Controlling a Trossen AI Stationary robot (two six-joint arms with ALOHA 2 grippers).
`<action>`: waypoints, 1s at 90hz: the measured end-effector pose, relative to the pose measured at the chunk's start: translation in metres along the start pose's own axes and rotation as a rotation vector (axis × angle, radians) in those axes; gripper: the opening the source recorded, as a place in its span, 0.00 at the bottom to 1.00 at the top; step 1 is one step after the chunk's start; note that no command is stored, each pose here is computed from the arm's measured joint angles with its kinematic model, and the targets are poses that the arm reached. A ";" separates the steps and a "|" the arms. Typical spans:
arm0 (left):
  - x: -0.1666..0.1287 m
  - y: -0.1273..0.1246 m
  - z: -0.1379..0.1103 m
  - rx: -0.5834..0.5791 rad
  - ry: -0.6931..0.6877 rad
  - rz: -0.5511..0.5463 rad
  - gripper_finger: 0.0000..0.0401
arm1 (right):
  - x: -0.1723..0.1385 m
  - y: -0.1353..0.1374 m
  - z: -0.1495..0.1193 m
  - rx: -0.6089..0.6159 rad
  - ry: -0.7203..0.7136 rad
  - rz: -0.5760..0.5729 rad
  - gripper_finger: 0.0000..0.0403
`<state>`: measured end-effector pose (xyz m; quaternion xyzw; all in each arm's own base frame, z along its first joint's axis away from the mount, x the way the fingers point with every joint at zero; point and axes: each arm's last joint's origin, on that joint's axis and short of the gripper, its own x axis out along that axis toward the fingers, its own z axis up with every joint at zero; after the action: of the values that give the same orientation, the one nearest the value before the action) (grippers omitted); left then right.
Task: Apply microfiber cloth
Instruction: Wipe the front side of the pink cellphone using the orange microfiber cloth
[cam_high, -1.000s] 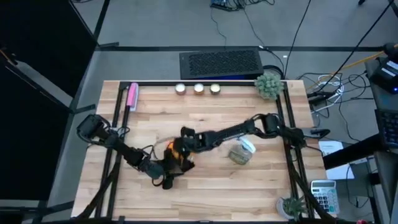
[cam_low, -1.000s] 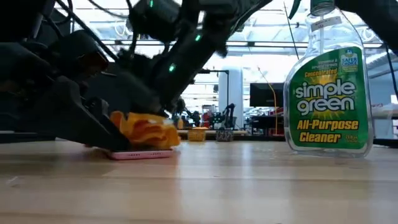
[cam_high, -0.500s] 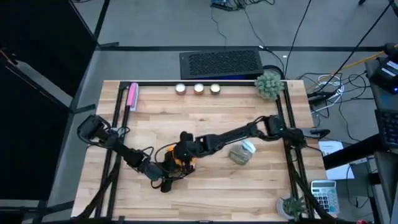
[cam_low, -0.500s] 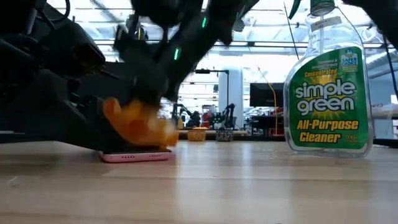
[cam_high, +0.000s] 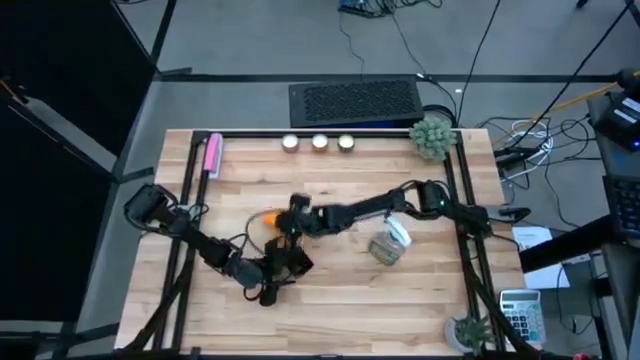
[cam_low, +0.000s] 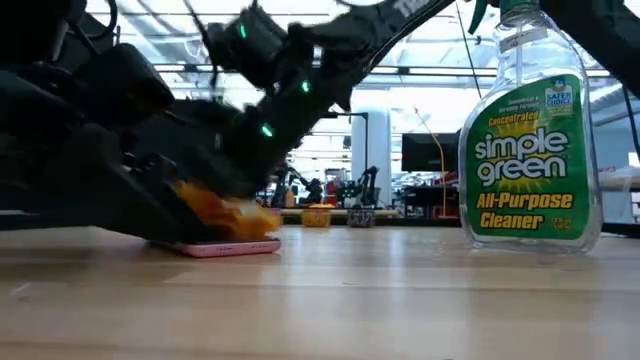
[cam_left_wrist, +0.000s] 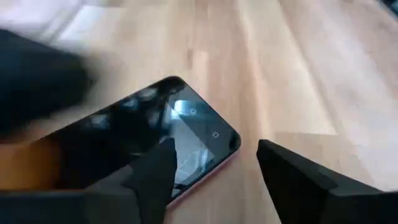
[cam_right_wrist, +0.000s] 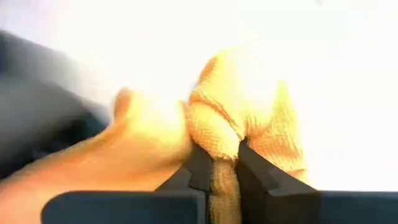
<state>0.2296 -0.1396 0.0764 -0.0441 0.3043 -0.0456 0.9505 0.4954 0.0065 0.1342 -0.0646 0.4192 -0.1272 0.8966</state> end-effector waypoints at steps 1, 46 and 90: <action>0.000 0.000 0.000 0.000 0.000 -0.003 0.54 | -0.003 0.000 0.001 -0.003 0.006 0.001 0.06; -0.065 -0.004 0.059 -0.010 0.028 -0.029 0.54 | -0.112 0.019 -0.018 0.030 0.475 0.026 0.15; -0.086 0.005 0.013 -0.219 0.209 0.171 0.54 | -0.110 0.050 -0.009 0.029 0.361 0.275 0.56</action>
<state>0.1682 -0.1241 0.1355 -0.1162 0.4074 0.0644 0.9035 0.4295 0.0853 0.1985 0.0298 0.5759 -0.0194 0.8167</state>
